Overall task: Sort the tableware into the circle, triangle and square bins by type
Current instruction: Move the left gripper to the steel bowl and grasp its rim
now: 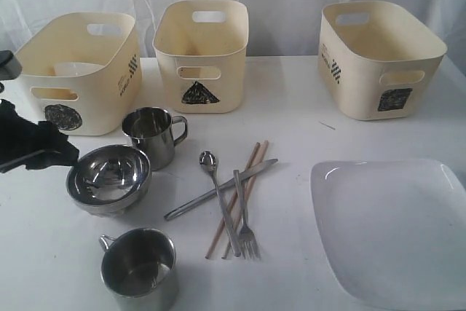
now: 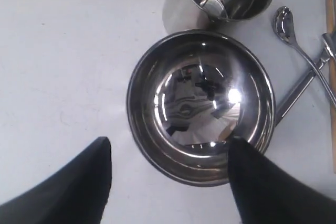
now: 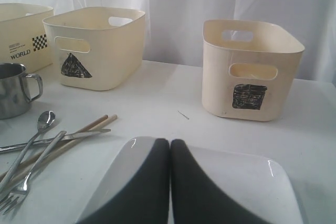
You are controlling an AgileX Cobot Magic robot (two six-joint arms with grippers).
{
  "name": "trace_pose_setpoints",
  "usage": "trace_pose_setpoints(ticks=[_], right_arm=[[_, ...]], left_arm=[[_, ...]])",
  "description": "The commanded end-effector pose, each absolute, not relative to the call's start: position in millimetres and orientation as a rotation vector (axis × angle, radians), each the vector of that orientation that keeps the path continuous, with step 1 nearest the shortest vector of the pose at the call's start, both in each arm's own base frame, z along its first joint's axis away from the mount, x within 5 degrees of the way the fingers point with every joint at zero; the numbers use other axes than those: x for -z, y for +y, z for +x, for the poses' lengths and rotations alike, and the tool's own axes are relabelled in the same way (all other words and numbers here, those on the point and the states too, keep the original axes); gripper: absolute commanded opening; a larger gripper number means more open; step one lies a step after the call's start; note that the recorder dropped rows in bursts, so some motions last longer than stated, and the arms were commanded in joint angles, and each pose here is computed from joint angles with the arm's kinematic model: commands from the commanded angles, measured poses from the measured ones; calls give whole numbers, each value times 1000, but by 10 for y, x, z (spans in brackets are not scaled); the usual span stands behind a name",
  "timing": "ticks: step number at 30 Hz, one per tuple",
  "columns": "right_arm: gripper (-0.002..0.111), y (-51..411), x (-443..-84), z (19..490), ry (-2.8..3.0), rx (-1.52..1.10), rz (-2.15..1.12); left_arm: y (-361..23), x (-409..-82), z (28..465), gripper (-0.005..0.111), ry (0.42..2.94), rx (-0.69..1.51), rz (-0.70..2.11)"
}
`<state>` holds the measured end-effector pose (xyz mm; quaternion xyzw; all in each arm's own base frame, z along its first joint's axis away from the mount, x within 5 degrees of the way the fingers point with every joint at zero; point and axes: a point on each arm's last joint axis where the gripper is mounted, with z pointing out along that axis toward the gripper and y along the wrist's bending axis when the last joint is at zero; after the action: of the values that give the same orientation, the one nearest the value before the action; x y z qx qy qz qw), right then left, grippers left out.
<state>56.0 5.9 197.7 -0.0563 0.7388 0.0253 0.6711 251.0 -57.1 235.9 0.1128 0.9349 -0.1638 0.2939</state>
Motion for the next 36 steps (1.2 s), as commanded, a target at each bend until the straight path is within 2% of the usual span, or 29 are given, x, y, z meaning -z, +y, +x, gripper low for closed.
trace_pose_setpoints(ticks=[1,29,32,36], right_arm=[[0,61,-1970,558,1658,-66,-123],[0,61,-1970,558,1658,-66,-123],[0,61,-1970,558,1658,-66,-123],[0,61,-1970,558,1658,-66,-123]], left_arm=[[-691,-2233,2569,67,2494,442,299],[-663,-1422,2916,66,2640,300,185],[-662,-1365,2927,57,2656,295,183],[-658,-1348,2935,26,2656,289,176]])
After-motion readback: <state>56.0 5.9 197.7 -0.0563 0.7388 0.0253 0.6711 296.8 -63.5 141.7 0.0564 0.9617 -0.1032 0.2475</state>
